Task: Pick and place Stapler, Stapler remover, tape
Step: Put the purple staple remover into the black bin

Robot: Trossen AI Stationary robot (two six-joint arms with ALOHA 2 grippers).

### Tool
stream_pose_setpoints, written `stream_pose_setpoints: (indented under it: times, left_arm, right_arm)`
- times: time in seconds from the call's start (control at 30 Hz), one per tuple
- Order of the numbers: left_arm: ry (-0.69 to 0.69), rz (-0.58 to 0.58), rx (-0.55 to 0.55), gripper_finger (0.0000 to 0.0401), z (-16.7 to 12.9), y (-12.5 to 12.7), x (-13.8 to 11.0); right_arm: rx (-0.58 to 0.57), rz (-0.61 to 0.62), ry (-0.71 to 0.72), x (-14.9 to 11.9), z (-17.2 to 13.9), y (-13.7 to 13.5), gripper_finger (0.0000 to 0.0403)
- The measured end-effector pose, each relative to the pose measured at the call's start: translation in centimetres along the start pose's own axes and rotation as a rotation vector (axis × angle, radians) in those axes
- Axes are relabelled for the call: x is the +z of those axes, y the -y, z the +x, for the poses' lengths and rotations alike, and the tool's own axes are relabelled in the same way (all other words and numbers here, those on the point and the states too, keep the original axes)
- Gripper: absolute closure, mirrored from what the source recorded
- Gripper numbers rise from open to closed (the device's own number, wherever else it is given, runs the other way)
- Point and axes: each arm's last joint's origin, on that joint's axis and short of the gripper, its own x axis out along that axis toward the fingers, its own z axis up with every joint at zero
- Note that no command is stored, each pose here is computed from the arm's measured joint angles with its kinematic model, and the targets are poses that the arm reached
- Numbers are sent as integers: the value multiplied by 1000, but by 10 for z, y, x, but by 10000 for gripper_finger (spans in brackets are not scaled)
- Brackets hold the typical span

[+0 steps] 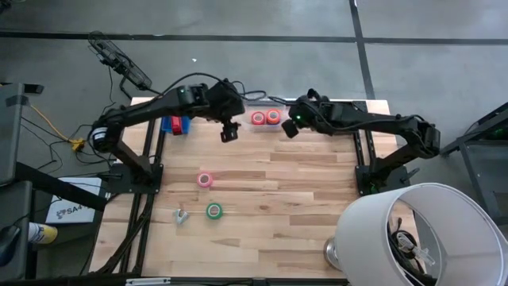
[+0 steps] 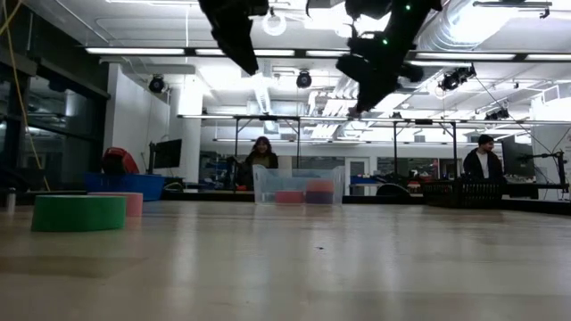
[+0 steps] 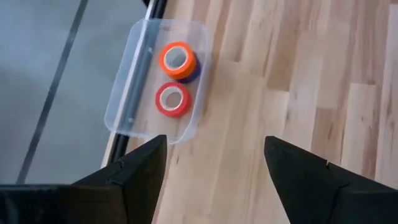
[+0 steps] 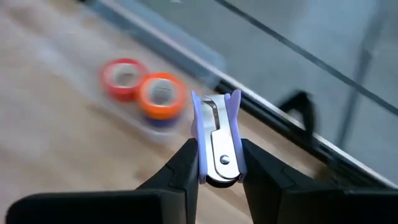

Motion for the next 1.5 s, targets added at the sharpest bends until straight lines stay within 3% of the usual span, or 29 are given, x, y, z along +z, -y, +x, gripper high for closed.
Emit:
stream_pose_setpoints:
  times: [0.43, 1.1, 1.5]
  left_arm:
    - [-58, 6, -44, 135, 0, -25, -13]
    - [-131, 119, -153, 135, -3, -21, -25]
    - [-149, 105, -164, 135, -10, -19, -49]
  right_arm:
    - [-423, 345, -12, -12, 16, 33, 317]
    - [-832, 801, -103, -41, 76, 57, 317]
    - [-977, 1057, -100, -46, 103, 85, 317]
